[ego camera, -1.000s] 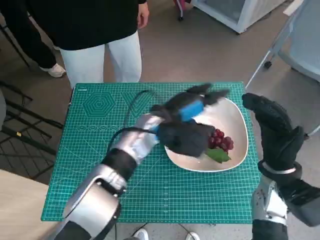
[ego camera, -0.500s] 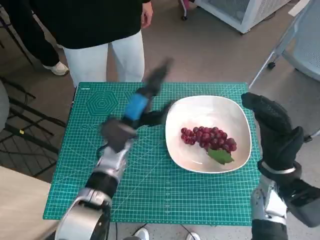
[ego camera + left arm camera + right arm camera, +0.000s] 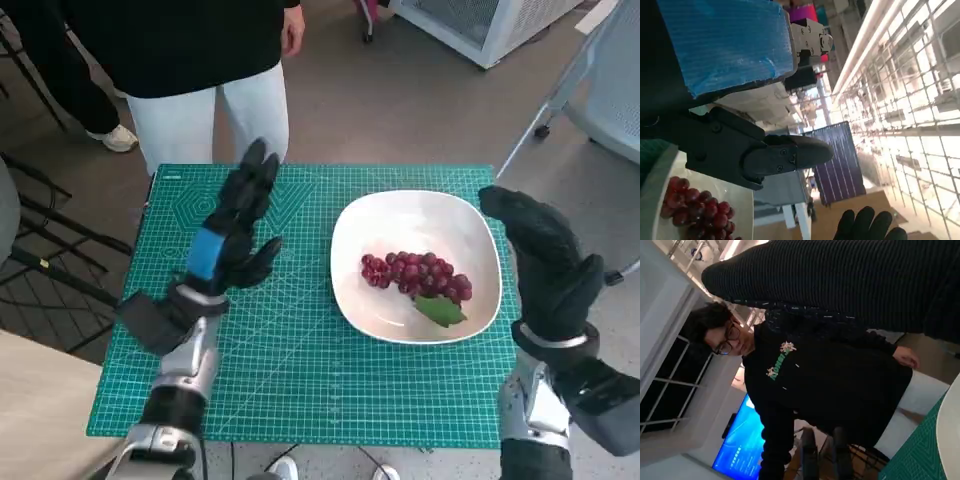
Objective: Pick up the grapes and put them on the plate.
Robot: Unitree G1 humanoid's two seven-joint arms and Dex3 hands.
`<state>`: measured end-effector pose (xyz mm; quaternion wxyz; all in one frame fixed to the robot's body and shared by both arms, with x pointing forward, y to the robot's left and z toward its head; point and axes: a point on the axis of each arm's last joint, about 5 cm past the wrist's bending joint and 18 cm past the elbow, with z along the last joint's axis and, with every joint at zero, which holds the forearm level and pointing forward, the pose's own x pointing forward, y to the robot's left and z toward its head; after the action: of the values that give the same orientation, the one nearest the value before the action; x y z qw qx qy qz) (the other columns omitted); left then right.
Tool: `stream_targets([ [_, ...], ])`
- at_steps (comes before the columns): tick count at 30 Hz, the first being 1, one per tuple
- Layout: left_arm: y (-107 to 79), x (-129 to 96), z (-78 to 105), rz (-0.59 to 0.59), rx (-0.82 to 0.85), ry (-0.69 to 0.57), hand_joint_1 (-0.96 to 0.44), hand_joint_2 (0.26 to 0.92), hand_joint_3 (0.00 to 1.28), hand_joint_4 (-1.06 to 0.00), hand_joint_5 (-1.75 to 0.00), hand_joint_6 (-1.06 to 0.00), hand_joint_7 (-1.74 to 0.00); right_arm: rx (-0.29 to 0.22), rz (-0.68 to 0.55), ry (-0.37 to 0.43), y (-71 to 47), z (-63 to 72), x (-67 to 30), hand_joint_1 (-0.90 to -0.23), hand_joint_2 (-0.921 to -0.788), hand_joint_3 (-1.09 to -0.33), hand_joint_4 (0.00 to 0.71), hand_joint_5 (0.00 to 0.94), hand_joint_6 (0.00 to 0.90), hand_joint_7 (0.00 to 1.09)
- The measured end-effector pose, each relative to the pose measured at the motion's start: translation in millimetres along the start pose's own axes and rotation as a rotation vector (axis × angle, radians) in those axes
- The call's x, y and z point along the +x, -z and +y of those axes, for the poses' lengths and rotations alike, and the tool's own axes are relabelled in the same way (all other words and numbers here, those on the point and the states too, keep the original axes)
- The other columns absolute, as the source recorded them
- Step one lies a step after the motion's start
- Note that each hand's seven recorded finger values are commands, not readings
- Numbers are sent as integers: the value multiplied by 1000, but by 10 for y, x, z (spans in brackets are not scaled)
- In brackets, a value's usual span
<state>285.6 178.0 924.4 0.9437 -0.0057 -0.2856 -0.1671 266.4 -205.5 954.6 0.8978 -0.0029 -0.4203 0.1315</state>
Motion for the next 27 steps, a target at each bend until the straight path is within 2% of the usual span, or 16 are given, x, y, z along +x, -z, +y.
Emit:
stream_targets([
  [12,35,-164,27,33,-2,-53,-616,921,304,-162,-25,-197,-62,8,4,-3,12,18,-2,-541,-921,-654,166,4,-1,341],
  [27,-6,-203,38,33,-16,-62,-616,921,290,-172,-15,-211,-53,19,17,-7,20,16,-3,-541,-921,-650,167,4,-1,346],
])
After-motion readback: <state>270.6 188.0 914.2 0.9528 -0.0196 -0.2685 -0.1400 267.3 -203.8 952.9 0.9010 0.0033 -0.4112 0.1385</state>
